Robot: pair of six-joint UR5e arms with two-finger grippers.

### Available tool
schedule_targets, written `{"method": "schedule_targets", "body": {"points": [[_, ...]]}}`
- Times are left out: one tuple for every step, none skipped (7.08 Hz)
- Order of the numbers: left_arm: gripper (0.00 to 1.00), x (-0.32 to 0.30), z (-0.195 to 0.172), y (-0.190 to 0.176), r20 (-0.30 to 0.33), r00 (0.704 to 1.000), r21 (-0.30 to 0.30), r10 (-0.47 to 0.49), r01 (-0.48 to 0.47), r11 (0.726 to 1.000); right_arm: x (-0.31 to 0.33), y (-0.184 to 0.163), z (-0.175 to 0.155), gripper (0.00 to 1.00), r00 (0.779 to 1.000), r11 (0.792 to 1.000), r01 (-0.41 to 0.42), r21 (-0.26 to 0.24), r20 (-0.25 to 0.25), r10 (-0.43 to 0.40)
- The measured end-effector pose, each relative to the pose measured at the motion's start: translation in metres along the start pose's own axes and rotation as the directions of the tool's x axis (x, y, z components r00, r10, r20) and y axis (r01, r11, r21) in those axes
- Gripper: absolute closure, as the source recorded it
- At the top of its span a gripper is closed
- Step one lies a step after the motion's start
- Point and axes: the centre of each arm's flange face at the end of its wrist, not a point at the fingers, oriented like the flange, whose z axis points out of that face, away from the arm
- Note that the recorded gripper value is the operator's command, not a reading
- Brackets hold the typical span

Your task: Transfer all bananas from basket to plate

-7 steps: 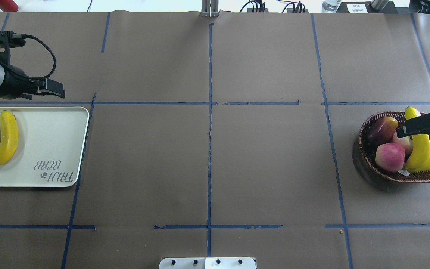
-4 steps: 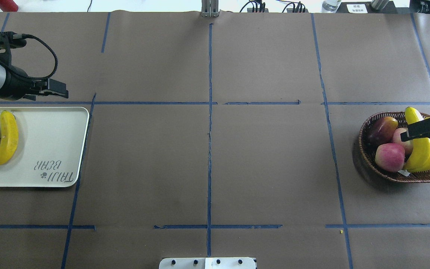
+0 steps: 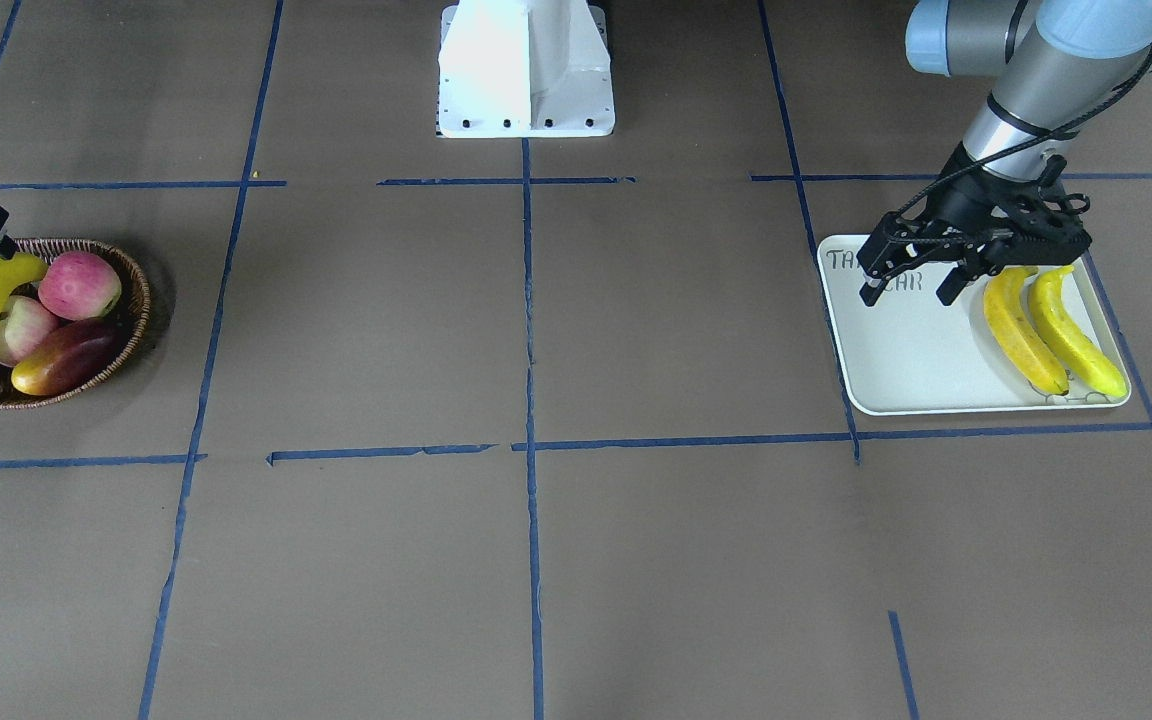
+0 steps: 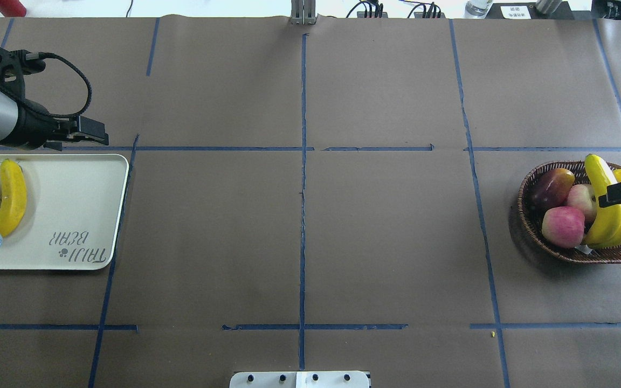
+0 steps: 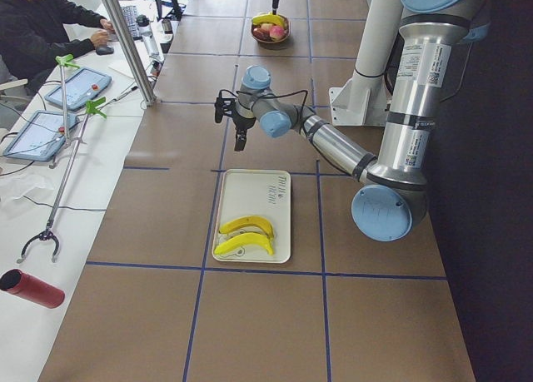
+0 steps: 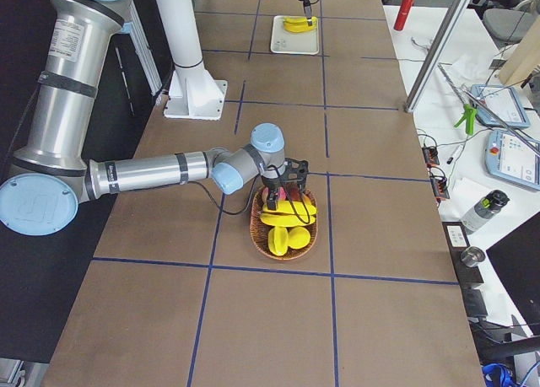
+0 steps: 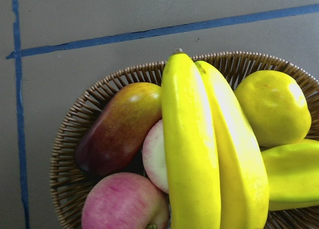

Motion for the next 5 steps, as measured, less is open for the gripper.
{"method": "schedule_targets", "body": {"points": [[0.01,0.003,0.0,0.002,-0.003,1.0,-0.002,-0.008,0.008,1.0,0.004,-0.002,0.005,0.04,1.0,1.0,-0.009,0.0,-0.011,0.009],[0.01,0.004,0.0,0.003,-0.005,1.0,-0.002,-0.013,0.013,1.0,0.004,-0.005,0.007,0.09,1.0,1.0,-0.013,0.002,-0.015,0.013],[0.01,0.004,0.0,0.003,-0.005,1.0,-0.003,-0.016,0.016,1.0,0.004,-0.005,0.01,0.09,1.0,1.0,-0.014,-0.001,-0.019,0.014],[0.01,0.005,0.0,0.004,-0.007,1.0,-0.004,-0.016,0.016,1.0,0.002,-0.006,0.015,0.09,1.0,1.0,-0.011,-0.008,-0.022,0.011],[0.01,0.005,0.0,0.004,-0.007,1.0,-0.005,-0.015,0.015,1.0,0.0,-0.008,0.021,0.09,1.0,1.0,-0.006,-0.017,-0.024,0.006]]}}
